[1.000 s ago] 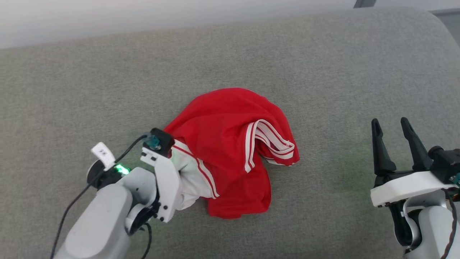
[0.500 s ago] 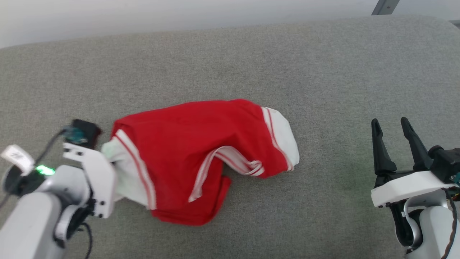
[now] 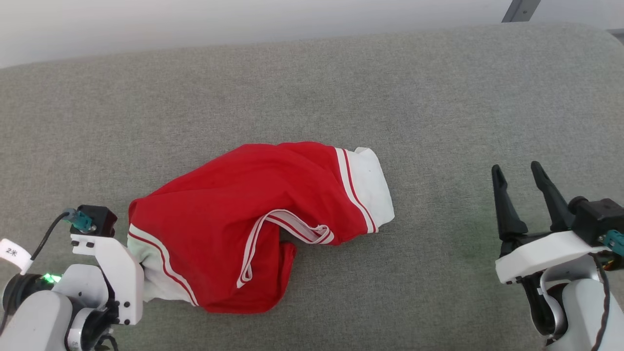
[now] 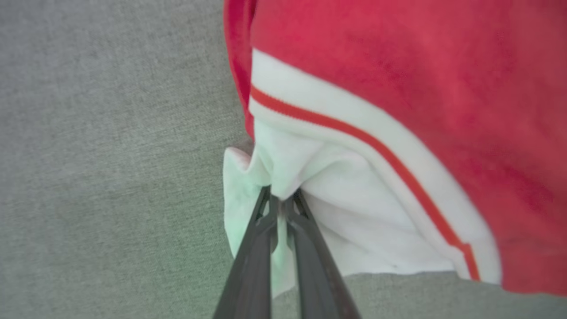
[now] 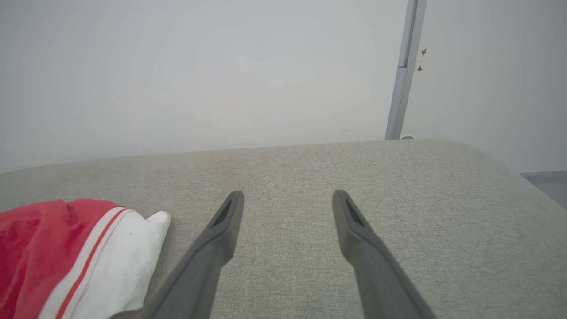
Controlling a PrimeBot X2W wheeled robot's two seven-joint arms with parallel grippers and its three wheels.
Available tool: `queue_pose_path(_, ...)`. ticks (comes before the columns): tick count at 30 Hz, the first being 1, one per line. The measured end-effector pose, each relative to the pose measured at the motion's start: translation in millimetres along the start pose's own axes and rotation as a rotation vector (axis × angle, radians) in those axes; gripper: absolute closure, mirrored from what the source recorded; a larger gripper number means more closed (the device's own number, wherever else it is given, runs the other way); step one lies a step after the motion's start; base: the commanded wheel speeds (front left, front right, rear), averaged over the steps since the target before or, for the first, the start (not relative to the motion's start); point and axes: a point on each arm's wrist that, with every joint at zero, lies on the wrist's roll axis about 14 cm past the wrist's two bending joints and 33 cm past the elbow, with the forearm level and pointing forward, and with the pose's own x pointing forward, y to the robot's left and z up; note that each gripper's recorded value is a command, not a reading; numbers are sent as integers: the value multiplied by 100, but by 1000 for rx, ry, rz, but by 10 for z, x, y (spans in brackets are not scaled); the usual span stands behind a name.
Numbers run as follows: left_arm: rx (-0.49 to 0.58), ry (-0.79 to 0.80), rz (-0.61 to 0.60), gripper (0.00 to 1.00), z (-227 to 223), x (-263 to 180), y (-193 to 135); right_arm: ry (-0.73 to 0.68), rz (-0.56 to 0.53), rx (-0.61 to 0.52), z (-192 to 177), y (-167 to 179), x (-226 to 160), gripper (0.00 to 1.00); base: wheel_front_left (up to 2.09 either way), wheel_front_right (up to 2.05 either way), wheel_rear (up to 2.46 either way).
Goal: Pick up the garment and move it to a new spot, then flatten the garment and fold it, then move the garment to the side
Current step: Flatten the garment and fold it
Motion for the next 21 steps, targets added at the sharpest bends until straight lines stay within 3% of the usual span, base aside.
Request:
queue_pose_path(1, -1, -5, -4, 52, 2, 6, -12, 4, 7, -1, -2, 20, 3, 0, 0, 0, 0)
queue_pose_path(2, 3, -14, -10, 9, 9, 6, -27, 9, 16, -3, -4, 46, 10, 0, 0, 0, 0)
queue_pose_path(3, 1, -30, -16, 0, 32, 1, -43, 14, 24, -3, -5, 66, 16, 0, 0, 0, 0)
queue_pose_path(10, -24, -187, -18, 0, 265, -164, -61, 67, 108, -5, -51, 294, 58, 0, 0, 0, 0)
queue_pose_path(21, -31, -557, 33, 0, 582, -625, -16, 250, 315, -66, -274, 847, 223, 0, 0, 0, 0)
